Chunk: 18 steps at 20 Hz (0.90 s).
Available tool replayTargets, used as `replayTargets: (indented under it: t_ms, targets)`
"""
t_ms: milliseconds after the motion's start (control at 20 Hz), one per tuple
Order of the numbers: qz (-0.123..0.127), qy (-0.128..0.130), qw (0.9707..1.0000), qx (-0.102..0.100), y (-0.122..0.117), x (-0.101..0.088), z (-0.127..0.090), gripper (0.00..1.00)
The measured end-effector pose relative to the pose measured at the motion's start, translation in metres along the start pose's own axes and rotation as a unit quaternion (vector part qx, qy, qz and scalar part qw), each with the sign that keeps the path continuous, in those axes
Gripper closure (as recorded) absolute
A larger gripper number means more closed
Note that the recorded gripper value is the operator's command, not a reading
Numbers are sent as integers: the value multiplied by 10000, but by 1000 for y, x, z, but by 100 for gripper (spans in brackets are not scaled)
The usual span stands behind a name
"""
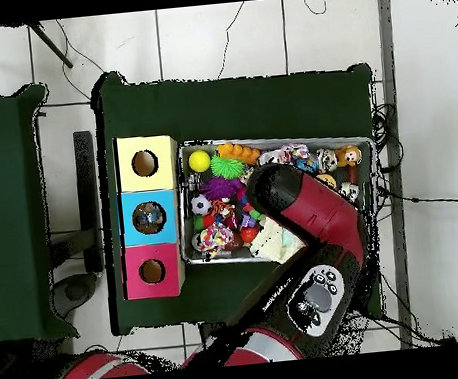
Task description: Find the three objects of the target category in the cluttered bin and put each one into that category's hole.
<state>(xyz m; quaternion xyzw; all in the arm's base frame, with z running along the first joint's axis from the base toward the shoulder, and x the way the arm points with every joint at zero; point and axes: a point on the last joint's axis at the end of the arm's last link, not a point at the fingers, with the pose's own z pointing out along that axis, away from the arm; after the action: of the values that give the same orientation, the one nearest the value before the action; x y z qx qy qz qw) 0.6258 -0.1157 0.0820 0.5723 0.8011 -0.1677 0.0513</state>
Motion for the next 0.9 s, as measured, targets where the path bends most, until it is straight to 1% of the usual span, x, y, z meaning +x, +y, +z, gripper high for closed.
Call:
replayTargets:
  t_ms: [50,150,250,300,350,400,450,500,550,600,650,700,750,800,850,900]
  targets:
    - [82,42,10000,38,-1,-1,2,0]
    - [133,97,9998,61,-4,-5,6,0]
    - [28,217,9997,62,-9,-20,20,0]
    - [-18,239,9997,63,-10,-23,23,0]
    - [-381,371,9986,33,-16,-37,39,0]
    - [-571,434,9974,3,-19,-42,45,0]
    - [-781,502,9957,-34,-21,-47,52,0]
    - [-896,535,9945,-56,-22,-49,55,0]
    - [-1426,699,9871,-191,-27,-57,70,0]
    - [-1672,772,9825,-268,-29,-60,76,0]
    - [-1924,833,9772,-348,-30,-62,82,0]
    - [-2112,874,9727,-413,-31,-63,86,0]
    - [-2356,924,9661,-502,-31,-64,90,0]
    - [-2954,989,9474,-735,-30,-66,98,0]
    - [-3320,1003,9337,-892,-26,-67,101,0]
    - [-3467,1000,9277,-954,-25,-66,101,0]
